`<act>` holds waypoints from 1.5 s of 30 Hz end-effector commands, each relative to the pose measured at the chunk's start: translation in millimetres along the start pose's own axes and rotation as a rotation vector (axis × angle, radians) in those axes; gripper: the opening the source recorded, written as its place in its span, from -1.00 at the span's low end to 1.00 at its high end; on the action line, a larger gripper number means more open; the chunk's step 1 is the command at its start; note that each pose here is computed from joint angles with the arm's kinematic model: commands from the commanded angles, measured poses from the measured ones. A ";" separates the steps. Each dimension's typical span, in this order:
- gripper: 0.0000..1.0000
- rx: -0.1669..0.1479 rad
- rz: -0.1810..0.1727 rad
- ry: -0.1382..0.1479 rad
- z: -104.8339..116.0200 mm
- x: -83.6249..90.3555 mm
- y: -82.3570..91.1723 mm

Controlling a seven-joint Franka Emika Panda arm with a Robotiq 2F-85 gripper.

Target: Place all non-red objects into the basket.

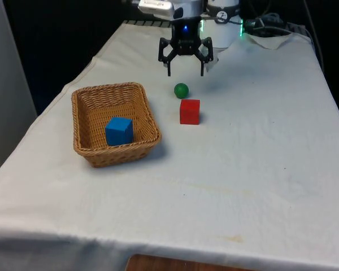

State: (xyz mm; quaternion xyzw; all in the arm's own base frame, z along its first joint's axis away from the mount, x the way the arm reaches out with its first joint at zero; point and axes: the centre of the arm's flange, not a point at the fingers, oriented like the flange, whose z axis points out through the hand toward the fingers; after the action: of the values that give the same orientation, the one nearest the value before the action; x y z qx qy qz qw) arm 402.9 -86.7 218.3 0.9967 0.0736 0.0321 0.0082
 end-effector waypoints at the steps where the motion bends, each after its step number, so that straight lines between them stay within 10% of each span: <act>1: 1.00 0.012 -0.002 0.010 1.0 -0.8 -5.9; 16: 1.00 -0.015 0.010 -0.035 25.3 5.8 -7.5; 38: 1.00 -0.062 0.007 -0.012 49.4 5.2 -14.8; 45: -0.44 -0.063 0.007 -0.013 50.2 4.6 -14.8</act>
State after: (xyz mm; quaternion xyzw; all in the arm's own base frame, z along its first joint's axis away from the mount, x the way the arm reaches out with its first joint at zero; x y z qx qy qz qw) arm 408.6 -75.8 163.4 0.9963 0.0693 0.0188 0.0474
